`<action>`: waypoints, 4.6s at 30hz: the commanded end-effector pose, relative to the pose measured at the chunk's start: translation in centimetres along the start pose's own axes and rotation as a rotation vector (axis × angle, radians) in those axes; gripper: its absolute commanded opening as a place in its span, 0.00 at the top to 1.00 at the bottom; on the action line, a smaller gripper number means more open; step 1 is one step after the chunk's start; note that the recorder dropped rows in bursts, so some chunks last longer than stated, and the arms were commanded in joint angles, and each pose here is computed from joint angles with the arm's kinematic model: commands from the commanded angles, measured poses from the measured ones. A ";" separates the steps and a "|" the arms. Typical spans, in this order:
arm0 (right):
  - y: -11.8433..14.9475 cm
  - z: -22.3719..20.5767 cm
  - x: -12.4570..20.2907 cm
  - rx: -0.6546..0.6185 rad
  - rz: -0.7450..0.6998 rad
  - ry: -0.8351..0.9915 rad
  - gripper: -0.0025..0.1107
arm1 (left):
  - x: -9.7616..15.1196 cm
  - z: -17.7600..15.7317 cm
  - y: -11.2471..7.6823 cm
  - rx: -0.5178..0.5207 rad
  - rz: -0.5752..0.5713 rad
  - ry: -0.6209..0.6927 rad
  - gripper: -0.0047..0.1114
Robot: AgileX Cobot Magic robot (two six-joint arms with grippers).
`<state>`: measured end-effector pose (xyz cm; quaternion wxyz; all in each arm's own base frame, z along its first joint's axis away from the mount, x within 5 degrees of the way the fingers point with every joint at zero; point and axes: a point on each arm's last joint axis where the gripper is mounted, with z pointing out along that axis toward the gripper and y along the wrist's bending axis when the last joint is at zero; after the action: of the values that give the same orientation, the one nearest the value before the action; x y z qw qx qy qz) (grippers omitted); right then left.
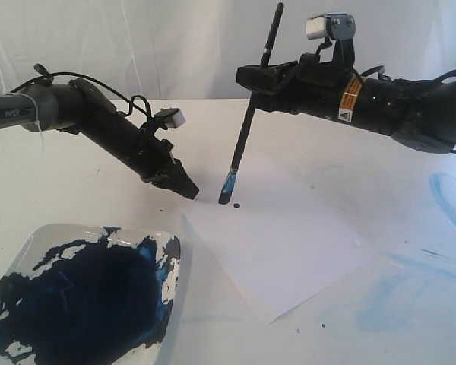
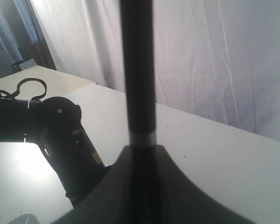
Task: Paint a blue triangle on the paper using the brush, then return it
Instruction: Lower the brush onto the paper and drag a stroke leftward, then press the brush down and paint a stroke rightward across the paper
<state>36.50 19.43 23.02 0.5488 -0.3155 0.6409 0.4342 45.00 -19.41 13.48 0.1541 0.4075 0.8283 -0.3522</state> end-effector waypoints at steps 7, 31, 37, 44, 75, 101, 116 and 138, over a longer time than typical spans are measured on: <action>-0.7 0.1 1.2 0.009 0.023 0.012 0.98 | -0.2 -0.1 -0.2 0.013 -0.003 -0.002 0.96; -5.1 -3.1 0.6 0.209 -0.066 0.010 0.98 | -0.2 -0.1 -0.2 0.015 -0.002 -0.001 0.96; -5.6 -3.7 0.4 0.219 -0.067 -0.002 0.98 | -0.2 -0.1 -0.2 0.015 -0.002 -0.001 0.96; -4.1 -3.8 -1.6 0.122 -0.102 -0.106 0.98 | -0.2 -0.1 -0.2 0.016 -0.002 0.000 0.96; 6.5 2.1 -3.9 0.341 -0.064 0.126 0.98 | -0.1 -0.1 -0.4 0.032 -0.002 0.009 0.96; 4.4 3.2 0.0 0.426 0.028 0.206 0.98 | -0.1 -0.1 -0.4 0.032 0.000 0.009 0.96; 4.2 2.3 0.0 0.502 -0.018 0.320 0.98 | -0.1 -0.1 -0.4 0.032 0.001 0.009 0.96; 3.8 0.3 -0.9 0.627 -0.026 0.449 0.98 | -0.1 -0.1 -0.4 0.036 0.001 0.010 0.96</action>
<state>33.31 22.08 24.74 0.4792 -0.2160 0.8348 0.1638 44.88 -19.42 13.49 0.1493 0.4094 0.8269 -0.3554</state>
